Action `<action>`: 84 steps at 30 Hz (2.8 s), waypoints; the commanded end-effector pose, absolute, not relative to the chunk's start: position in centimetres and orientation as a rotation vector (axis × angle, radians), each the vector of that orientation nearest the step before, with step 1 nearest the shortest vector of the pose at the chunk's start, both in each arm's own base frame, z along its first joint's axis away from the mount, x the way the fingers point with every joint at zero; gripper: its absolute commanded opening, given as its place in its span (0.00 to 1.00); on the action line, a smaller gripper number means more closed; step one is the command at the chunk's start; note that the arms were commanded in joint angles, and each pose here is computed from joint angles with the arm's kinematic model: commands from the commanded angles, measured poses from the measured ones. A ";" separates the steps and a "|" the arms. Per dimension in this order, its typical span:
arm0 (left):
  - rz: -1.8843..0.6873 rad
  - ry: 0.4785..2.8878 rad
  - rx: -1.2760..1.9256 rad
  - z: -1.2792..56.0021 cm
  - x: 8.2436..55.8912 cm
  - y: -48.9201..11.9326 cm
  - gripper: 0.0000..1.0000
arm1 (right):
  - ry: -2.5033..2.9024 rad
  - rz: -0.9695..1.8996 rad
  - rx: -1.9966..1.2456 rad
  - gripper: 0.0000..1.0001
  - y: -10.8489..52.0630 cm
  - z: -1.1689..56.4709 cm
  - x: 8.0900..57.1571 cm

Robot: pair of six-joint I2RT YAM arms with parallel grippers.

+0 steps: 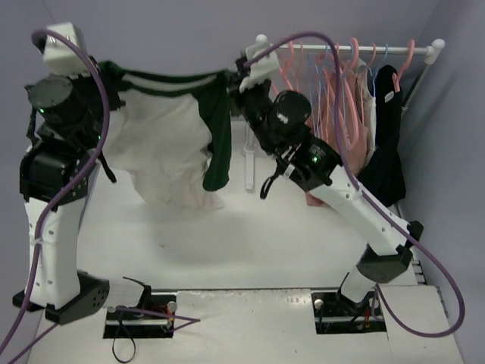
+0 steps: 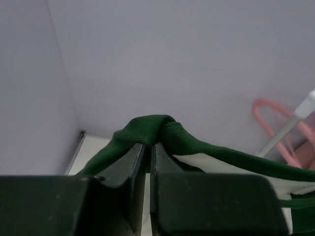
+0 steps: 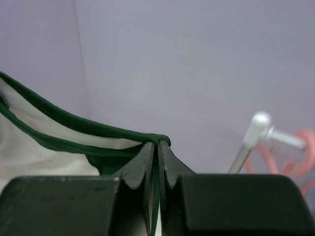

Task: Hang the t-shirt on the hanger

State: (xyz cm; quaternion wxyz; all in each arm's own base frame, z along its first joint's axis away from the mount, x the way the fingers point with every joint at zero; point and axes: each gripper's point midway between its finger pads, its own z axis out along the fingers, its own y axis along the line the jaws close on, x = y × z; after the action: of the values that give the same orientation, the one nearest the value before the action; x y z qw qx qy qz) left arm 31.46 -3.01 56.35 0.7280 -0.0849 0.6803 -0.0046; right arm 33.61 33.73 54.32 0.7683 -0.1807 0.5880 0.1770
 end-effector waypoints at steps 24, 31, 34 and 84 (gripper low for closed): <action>-0.232 2.139 -0.262 20.2 28.2 -7.3 0.00 | 1.992 0.295 -0.528 0.00 30.3 14.1 31.0; -0.331 2.228 -0.270 17.5 27.9 -9.8 0.00 | 2.059 0.350 -0.518 0.01 30.6 10.5 29.4; -0.341 2.215 -0.256 18.4 28.6 -10.2 0.00 | 2.008 0.346 -0.545 0.15 30.6 12.5 29.8; -0.311 2.244 0.065 20.0 29.6 -11.2 0.00 | 1.602 0.139 -0.405 0.46 17.8 40.2 49.4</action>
State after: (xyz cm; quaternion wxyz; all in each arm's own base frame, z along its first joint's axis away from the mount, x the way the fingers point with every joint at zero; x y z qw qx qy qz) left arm 28.81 -10.90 18.06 0.3906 0.0230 0.9135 -0.1111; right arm 50.11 17.70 33.52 0.6116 -0.2006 0.7638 0.0479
